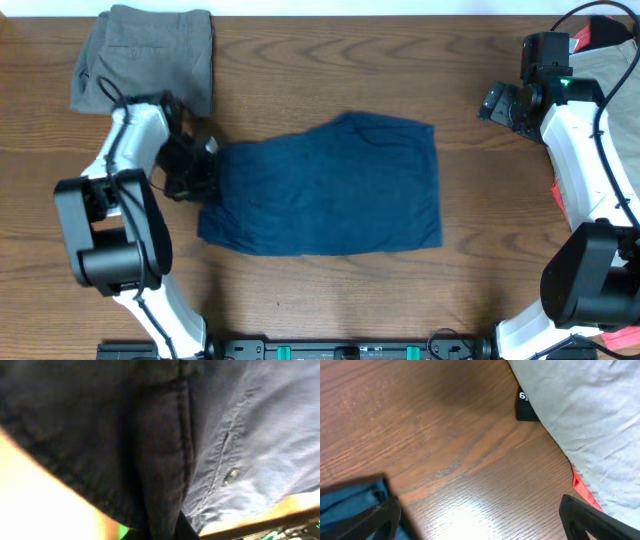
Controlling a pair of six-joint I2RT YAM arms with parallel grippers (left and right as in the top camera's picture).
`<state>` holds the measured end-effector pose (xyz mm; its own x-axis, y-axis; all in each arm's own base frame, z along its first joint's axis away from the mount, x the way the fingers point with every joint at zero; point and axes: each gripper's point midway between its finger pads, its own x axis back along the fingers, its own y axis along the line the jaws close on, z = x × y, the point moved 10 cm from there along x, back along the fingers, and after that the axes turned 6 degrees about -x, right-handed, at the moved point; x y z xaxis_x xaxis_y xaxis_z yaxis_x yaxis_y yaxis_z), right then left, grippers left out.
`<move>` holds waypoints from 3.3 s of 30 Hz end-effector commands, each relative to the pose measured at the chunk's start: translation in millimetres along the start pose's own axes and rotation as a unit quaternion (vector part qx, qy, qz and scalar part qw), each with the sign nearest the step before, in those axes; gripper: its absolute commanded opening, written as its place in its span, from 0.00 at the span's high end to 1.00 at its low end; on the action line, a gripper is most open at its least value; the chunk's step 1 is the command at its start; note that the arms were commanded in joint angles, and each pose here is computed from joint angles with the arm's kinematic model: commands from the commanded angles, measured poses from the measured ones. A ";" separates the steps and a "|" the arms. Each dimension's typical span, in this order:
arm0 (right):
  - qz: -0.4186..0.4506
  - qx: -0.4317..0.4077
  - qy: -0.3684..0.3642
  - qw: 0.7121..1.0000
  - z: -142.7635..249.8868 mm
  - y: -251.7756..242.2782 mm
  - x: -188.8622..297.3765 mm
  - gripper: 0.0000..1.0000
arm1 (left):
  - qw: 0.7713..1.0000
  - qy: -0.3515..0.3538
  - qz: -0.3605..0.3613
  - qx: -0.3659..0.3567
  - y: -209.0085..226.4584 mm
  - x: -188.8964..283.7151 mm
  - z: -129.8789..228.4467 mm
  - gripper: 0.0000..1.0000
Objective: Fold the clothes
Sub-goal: 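Grasp the left edge of the shorts with the left gripper, then fold the left part of the shorts rightward over the rest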
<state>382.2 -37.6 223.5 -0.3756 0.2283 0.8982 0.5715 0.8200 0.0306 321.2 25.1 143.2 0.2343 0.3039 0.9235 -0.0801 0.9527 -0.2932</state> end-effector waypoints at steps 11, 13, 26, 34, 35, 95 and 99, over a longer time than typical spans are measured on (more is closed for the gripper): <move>0.000 0.005 -0.013 1.000 -2.2 -1.4 8.6 0.01 | 0.983 -0.159 -0.048 -0.079 -69.2 125.8 53.0 0.94; 0.000 0.005 -0.013 1.000 -2.1 -1.3 8.6 0.01 | 0.978 -0.172 -0.051 -0.105 -85.2 130.2 63.4 0.94; 0.000 0.005 -0.013 1.000 -2.2 -1.4 8.6 0.01 | 0.960 -0.200 -0.038 -0.192 -167.7 106.3 59.7 0.94; 0.000 0.005 -0.013 1.000 -2.2 -1.4 8.6 0.01 | 0.956 -0.195 -0.031 -0.217 -199.4 76.4 36.6 0.94; 0.000 0.005 -0.013 1.000 -2.2 -1.4 8.6 0.01 | 0.956 -0.195 -0.028 -0.218 -202.9 72.5 33.6 0.94; -0.002 0.008 -0.013 1.000 -0.9 1.0 9.1 0.01 | 0.924 -0.100 0.136 -0.343 -302.0 -26.4 30.1 0.66; -0.001 0.008 -0.013 1.000 -0.9 1.0 9.1 0.01 | 0.924 -0.098 0.141 -0.341 -300.8 -25.2 29.6 0.67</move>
<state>382.2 -37.5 223.5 -0.3757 0.2281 0.8982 0.5712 0.8202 0.0306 311.5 -269.9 219.5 0.0783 0.5825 0.8090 0.5516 0.6507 -0.5219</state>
